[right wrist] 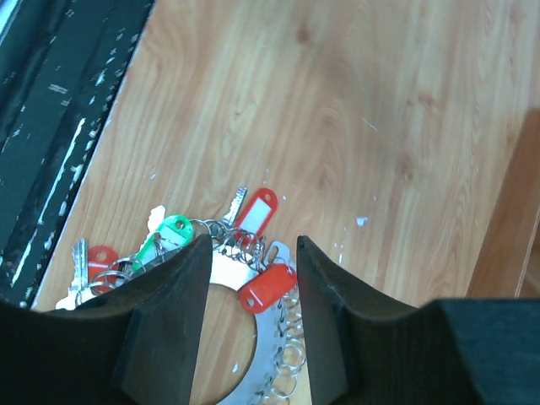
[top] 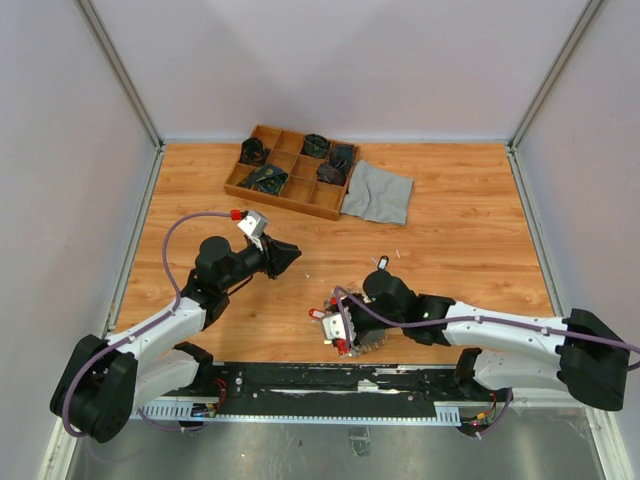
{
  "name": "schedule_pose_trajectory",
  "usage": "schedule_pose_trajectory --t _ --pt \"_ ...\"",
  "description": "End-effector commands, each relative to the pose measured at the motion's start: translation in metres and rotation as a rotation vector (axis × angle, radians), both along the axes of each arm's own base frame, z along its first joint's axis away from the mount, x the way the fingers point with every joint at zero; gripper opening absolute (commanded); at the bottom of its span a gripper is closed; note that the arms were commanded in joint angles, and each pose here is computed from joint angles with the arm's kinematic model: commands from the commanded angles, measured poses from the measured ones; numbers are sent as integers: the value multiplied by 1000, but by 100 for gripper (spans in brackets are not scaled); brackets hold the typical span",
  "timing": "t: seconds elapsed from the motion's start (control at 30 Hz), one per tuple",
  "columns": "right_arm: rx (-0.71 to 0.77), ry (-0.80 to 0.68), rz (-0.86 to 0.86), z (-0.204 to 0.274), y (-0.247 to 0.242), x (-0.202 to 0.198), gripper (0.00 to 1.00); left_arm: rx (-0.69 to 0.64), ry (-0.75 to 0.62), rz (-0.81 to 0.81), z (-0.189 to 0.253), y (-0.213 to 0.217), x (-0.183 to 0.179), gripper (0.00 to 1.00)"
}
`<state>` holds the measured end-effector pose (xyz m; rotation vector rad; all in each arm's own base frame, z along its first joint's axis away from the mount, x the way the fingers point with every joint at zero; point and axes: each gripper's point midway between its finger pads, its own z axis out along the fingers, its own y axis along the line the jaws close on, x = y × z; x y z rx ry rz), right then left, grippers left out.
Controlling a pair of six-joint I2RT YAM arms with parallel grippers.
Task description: Put the keys on the keyring
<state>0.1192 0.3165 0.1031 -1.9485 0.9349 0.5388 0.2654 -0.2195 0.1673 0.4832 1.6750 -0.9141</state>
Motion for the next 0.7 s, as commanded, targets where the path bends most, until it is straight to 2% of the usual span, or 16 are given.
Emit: schedule_pose_trajectory --t 0.0,0.17,0.27,0.33,0.43,0.67 --pt "48 220 -375 7 -15 22 43 -4 -37 11 8 1 2 24" --pt "36 532 -719 -8 -30 26 26 -1 -29 21 6 2 4 24" --pt "-4 670 -827 -19 -35 20 27 1 -25 30 5 3 6 25" --pt "-27 718 -857 -26 -39 14 31 0 -24 33 5 3 6 25" --pt "-80 733 -914 -35 -50 11 32 2 -21 37 4 3 6 25" --pt "-194 796 -1222 -66 -95 30 19 6 -15 45 3 4 8 26"
